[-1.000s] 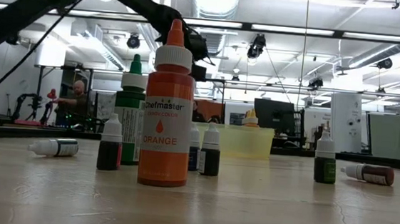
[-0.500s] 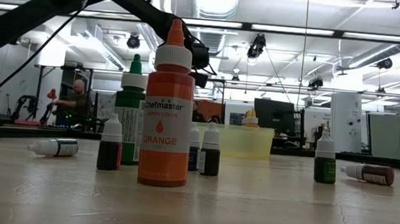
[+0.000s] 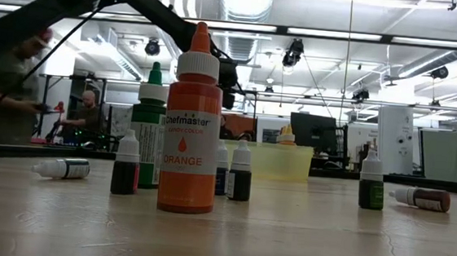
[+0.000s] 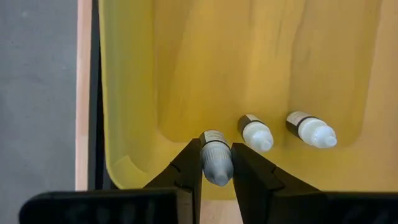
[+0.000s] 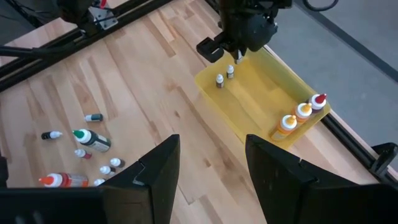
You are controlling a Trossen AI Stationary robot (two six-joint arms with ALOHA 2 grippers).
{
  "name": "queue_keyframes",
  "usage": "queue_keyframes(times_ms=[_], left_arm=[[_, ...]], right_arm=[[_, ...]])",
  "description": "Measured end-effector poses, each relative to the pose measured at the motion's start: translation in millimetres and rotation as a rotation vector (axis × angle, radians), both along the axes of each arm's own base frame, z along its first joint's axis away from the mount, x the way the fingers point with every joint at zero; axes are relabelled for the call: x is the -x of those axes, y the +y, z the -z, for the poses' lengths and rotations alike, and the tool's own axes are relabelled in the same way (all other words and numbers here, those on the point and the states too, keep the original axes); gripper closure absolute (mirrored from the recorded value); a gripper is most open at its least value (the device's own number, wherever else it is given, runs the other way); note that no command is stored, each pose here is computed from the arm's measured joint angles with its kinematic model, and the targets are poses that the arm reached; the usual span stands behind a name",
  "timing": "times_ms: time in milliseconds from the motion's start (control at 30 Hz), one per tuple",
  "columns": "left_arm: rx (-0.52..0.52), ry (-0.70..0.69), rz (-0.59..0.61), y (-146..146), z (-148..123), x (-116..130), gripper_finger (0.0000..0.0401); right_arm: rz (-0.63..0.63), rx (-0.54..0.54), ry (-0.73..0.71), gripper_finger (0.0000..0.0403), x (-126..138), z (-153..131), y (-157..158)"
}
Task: Pick & Place food coloring
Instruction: Put the small dark green food coloring bottle into the yellow bin
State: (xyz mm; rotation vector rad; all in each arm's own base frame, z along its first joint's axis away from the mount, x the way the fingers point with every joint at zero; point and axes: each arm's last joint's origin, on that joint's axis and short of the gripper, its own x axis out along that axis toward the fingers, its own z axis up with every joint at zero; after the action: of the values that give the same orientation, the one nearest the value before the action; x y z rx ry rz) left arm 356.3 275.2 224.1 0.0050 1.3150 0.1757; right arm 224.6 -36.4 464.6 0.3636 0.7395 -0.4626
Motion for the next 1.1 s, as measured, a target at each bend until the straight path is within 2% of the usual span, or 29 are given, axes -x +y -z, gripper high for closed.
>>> queue_keyframes(times_ms=[433,800,1100], left_arm=[[-0.017,-0.023,0.0,1.6,6.0,-2.3,0.0353],[0.019,0.01,-0.001,5.1,29.3,-7.2,0.0353],[0.022,0.012,-0.004,5.1,30.3,-7.3,0.0353]], right_arm=[[-0.001,-0.002,0.0,0.0229,0.0,0.0,0.1],[0.002,-0.004,-0.001,0.0229,-0.1,0.0,0.0],[0.001,-0.004,-0.001,0.0229,0.0,0.0,0.1]])
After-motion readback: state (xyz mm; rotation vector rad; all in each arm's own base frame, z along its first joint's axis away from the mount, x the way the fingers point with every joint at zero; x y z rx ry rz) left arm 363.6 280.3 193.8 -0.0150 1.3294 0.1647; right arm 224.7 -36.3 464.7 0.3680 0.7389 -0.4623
